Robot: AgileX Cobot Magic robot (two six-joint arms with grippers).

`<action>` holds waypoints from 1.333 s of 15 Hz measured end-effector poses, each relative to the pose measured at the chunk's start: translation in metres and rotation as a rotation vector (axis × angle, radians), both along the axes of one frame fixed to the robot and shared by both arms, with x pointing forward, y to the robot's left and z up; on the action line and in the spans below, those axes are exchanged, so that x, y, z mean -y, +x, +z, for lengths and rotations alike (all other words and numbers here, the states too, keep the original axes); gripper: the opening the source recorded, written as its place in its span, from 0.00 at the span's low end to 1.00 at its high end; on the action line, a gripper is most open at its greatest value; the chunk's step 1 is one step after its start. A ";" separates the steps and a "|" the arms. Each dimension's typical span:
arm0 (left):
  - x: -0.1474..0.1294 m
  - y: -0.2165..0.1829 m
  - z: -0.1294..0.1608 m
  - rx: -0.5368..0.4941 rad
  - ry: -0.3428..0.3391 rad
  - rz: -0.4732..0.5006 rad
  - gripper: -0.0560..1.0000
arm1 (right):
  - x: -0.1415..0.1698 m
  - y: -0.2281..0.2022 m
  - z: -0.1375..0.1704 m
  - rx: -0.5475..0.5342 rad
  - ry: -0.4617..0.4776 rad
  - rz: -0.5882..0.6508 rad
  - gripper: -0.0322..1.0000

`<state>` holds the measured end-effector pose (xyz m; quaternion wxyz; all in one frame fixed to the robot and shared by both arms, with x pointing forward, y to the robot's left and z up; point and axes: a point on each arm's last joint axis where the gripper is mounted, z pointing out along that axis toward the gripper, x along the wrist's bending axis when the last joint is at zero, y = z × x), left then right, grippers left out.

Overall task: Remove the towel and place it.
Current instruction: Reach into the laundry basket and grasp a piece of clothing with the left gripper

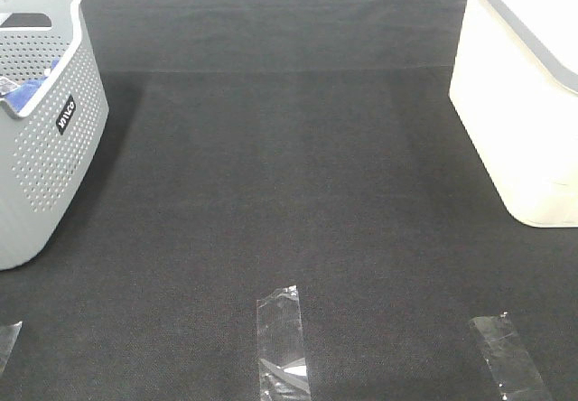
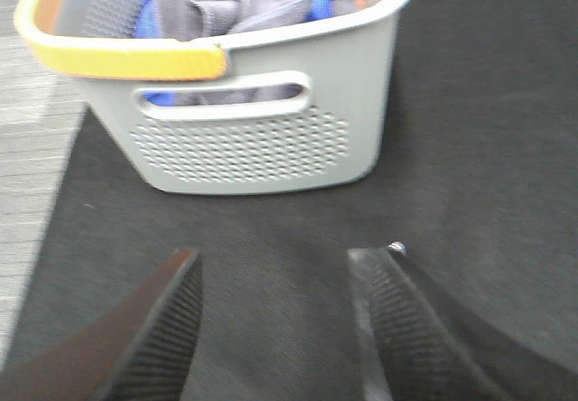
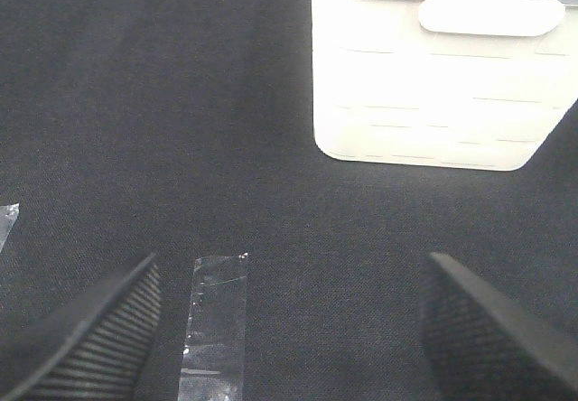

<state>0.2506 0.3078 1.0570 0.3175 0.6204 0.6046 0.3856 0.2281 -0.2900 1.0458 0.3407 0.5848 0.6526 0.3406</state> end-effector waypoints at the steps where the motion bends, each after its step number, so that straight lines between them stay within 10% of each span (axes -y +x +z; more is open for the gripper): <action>1: -0.003 0.009 0.012 0.049 0.029 0.016 0.56 | 0.000 0.000 0.000 0.000 0.000 0.000 0.74; 5: -0.006 0.049 0.040 0.145 0.023 0.056 0.56 | 0.000 0.000 0.000 0.000 0.000 0.000 0.74; 20: -0.014 0.314 0.072 -0.342 0.060 0.146 0.56 | 0.000 0.000 0.000 0.000 0.000 0.000 0.74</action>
